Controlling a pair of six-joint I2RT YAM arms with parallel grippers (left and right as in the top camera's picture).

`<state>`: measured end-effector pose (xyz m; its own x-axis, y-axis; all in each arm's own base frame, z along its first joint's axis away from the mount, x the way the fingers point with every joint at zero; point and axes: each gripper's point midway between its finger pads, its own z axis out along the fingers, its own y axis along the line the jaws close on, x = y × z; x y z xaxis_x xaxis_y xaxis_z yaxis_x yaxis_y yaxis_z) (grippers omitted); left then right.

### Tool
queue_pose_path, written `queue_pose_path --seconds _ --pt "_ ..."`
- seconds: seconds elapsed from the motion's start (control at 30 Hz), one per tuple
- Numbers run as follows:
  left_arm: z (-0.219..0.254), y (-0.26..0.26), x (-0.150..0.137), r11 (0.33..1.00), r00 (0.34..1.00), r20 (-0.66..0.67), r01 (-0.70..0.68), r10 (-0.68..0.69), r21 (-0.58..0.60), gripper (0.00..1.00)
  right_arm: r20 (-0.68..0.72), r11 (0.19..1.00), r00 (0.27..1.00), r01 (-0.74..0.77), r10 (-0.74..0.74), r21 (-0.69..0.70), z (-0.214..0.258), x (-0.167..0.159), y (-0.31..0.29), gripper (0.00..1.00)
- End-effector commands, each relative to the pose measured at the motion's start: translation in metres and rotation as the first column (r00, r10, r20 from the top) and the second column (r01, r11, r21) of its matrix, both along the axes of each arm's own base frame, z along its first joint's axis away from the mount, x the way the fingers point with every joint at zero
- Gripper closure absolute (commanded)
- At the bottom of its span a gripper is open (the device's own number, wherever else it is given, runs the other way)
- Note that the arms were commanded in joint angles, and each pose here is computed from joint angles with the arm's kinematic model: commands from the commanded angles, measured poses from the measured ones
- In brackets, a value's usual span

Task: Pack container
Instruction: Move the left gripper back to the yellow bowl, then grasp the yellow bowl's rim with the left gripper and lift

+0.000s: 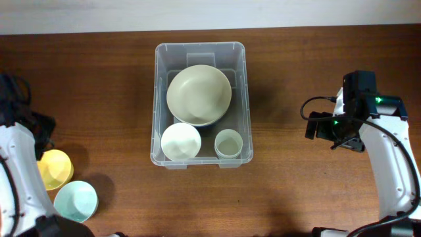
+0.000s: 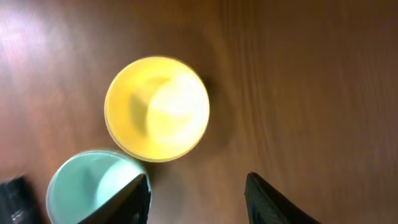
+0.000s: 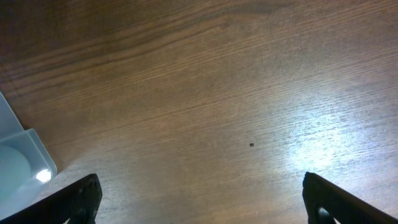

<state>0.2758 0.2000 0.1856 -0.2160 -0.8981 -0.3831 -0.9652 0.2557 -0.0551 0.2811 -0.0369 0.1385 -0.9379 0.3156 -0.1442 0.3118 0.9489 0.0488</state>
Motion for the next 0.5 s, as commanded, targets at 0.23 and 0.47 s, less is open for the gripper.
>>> queue_pose_path --seconds 0.23,0.47 --pt "-0.109 0.014 0.002 0.995 0.981 -0.191 0.006 -0.026 -0.104 0.49 0.024 1.0 1.0 0.003 -0.002 -0.013 0.007 0.002 -0.004 0.01" --pt "-0.155 0.01 0.0 0.984 0.957 -0.284 0.009 -0.06 -0.178 0.5 0.024 1.0 1.0 0.003 -0.003 -0.014 0.007 0.002 -0.004 0.01"
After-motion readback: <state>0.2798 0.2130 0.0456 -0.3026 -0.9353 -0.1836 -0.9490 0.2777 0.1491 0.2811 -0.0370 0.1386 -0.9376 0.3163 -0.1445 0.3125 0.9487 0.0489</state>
